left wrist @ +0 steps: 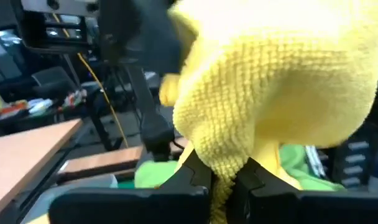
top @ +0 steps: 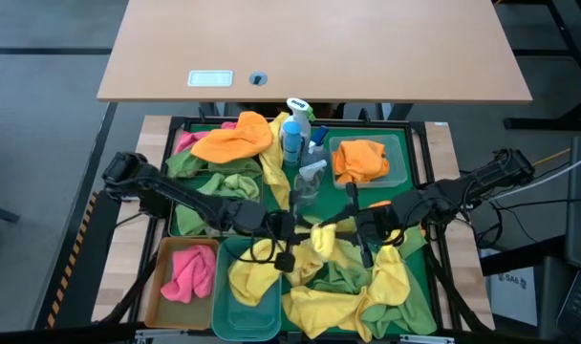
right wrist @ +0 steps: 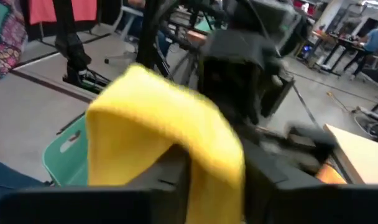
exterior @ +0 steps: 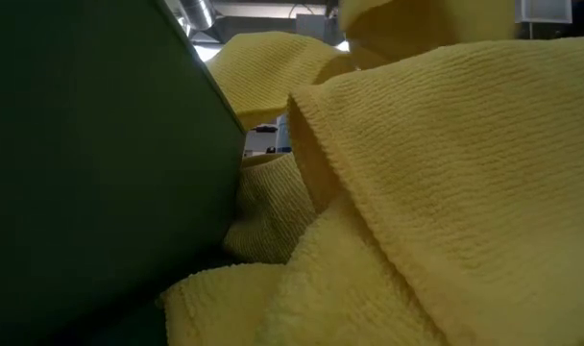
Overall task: Sort microfiber towel by color & place in baskets
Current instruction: Put the yellow towel into the blue bin
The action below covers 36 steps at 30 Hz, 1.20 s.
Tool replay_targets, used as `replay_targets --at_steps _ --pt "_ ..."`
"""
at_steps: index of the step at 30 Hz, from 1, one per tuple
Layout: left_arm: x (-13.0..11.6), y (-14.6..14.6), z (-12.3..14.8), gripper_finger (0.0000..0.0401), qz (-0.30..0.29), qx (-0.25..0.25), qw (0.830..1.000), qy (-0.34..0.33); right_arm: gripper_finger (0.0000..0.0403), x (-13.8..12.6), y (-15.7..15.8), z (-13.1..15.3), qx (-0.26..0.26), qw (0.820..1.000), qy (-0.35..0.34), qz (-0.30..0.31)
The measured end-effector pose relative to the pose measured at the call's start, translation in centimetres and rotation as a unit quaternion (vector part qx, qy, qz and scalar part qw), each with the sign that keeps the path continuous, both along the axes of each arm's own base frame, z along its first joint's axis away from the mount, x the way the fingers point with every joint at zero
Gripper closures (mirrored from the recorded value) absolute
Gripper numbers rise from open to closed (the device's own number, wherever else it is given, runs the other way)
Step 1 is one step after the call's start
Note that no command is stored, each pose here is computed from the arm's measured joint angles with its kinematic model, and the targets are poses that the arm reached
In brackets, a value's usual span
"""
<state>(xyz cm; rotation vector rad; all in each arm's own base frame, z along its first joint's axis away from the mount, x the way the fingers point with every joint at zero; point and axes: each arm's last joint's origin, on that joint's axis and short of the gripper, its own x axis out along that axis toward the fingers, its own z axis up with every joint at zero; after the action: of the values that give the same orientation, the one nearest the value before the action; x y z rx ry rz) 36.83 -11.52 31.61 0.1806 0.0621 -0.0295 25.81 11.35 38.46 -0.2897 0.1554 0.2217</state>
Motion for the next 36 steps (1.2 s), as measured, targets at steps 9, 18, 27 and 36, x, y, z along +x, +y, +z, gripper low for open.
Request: replay_targets --at_steps 9,18,27,36 --pt "-5.4 -1.8 3.4 0.0393 -0.017 -0.101 0.993 0.061 0.0201 -2.0 -1.2 0.2 -0.028 0.998 0.039 -0.037" --pt "-11.7 -3.1 7.0 0.0392 -0.073 -0.217 0.97 0.084 0.02 -2.5 -1.4 -1.0 -0.024 0.993 0.108 -0.047" --pt "-15.7 -4.6 6.1 0.0392 -0.077 -0.272 0.938 0.199 0.02 -3.1 -1.7 -2.3 -0.006 0.981 0.182 -0.065" --pt "-14.2 -6.6 1.6 0.0387 -0.042 -0.21 0.933 0.288 0.02 -3.3 -1.8 -2.6 -0.007 0.978 0.199 -0.069"
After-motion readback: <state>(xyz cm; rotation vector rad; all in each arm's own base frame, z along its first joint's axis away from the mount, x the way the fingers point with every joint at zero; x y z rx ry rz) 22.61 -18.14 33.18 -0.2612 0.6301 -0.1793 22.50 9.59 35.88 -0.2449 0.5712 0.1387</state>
